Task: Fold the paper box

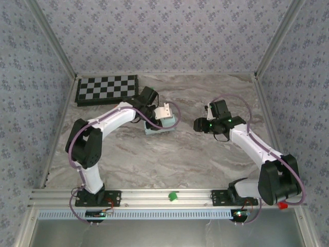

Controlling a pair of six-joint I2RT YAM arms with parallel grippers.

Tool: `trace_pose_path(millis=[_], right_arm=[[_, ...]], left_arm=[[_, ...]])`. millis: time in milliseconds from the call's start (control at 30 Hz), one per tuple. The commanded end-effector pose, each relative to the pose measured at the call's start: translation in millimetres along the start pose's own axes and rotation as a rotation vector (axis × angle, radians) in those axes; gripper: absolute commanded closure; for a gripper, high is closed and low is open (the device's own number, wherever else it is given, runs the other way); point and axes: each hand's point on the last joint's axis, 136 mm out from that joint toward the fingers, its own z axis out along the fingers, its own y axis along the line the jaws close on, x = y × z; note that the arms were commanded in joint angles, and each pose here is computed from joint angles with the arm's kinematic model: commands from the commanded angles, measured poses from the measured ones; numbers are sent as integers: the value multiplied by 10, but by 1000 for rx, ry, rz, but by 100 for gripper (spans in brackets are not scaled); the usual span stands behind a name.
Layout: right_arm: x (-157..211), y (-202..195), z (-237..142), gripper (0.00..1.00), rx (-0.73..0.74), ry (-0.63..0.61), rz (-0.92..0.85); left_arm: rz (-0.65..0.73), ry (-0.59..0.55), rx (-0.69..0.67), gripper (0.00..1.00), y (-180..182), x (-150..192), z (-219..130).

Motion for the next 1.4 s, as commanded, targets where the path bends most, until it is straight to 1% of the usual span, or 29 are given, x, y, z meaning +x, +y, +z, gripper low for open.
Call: trace_pose_path(millis=[0, 267, 600, 800, 1100, 1367], right_arm=[[27, -63, 23, 42, 21, 12, 24], [21, -114, 27, 42, 36, 6, 39], [51, -191, 52, 42, 50, 8, 67], [91, -230, 72, 42, 57, 16, 81], [103, -273, 90, 42, 60, 15, 97], [129, -297, 103, 42, 62, 20, 105]], left_arm=[[44, -33, -127, 64, 135, -160, -210], [123, 21, -359, 64, 329, -142, -171], [198, 46, -546, 63, 373, -166, -1], [225, 64, -605, 63, 329, -150, 93], [215, 54, -713, 63, 305, -193, 157], [220, 78, -714, 63, 198, -138, 365]])
